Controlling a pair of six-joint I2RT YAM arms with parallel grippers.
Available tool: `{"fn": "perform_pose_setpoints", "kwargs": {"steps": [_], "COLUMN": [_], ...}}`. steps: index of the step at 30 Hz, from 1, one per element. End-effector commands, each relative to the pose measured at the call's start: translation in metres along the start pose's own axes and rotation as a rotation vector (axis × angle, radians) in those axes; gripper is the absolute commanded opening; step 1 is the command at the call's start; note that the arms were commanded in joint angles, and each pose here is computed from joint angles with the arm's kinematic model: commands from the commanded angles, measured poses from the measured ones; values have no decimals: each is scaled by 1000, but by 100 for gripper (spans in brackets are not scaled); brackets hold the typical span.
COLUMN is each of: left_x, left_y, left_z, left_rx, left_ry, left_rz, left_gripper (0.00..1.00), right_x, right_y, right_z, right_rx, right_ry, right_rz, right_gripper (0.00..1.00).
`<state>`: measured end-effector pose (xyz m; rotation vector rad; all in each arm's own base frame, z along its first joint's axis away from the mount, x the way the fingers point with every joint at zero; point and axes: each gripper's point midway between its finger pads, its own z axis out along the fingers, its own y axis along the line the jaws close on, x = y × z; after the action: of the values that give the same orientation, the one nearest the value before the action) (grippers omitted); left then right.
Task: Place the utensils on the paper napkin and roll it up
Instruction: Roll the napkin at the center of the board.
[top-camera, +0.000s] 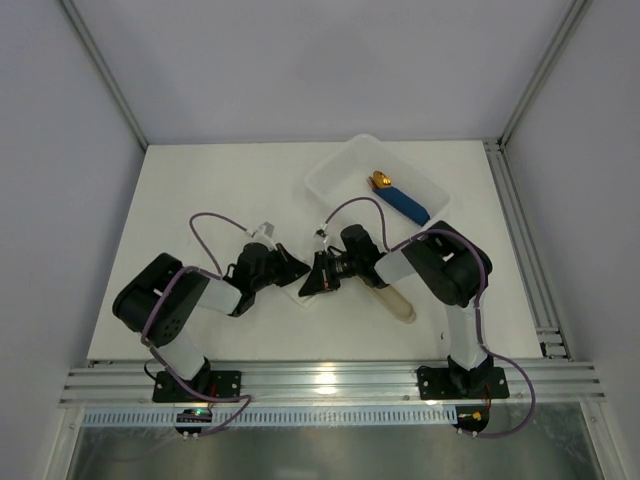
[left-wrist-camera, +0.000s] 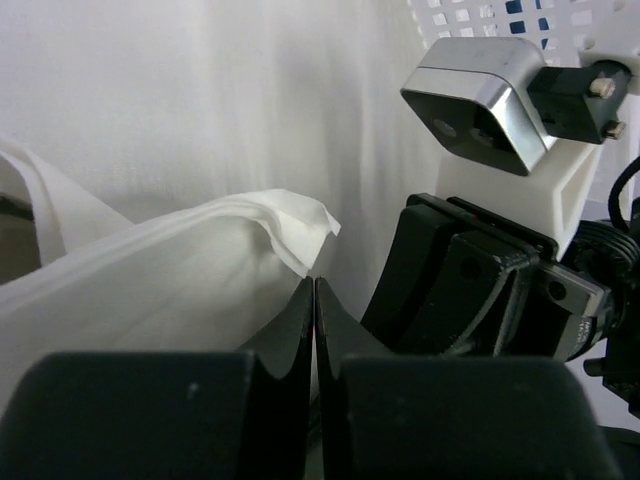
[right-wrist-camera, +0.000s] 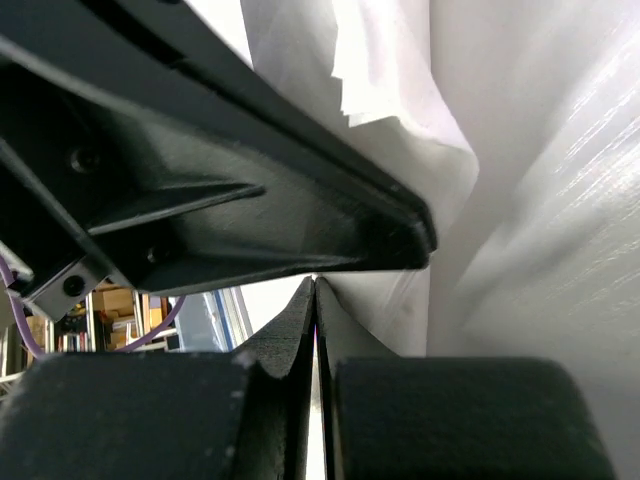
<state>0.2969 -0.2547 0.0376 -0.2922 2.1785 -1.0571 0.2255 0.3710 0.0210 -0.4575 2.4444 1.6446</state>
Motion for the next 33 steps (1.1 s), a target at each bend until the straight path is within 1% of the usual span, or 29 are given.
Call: {"fn": "perform_pose_setpoints", "kwargs": {"steps": [1,4,8,10,13,17,24,29,33], "left_x": [-17,-21,-10,-7,-3,5,18,23,27], "left_y": [-9,0,23,32,46,63,79,82,88], "left_z": [7,16,26,29,25,20,19,22,24], "left_rx": [57,14,-119,-167,-241,-329,-372,-353,-369], "left_ry": [-49,-44,45,68,79,126,176,185,195], "left_rz": [7,6,2,-3,-8,11,8,18,20], "left_gripper": [0,0,0,0,0,0,0,0,0], "right_x": [34,33,31,30,25,15,-6,-10,-16], "right_y": [-47,-46,-42,-39,-30,-18,8,17,24], "right_z": [-1,-2,-3,-4,-6,-9,-10,-10,-9], "right_rx": [181,186,185,183,170,169,129,113,92], "right_ry": [59,59,60,60,59,68,70,90,93], "right_rz": [65,58,53,49,30,-8,-74,-96,-113], "right_gripper": [4,4,4,4,4,4,4,4,4]}}
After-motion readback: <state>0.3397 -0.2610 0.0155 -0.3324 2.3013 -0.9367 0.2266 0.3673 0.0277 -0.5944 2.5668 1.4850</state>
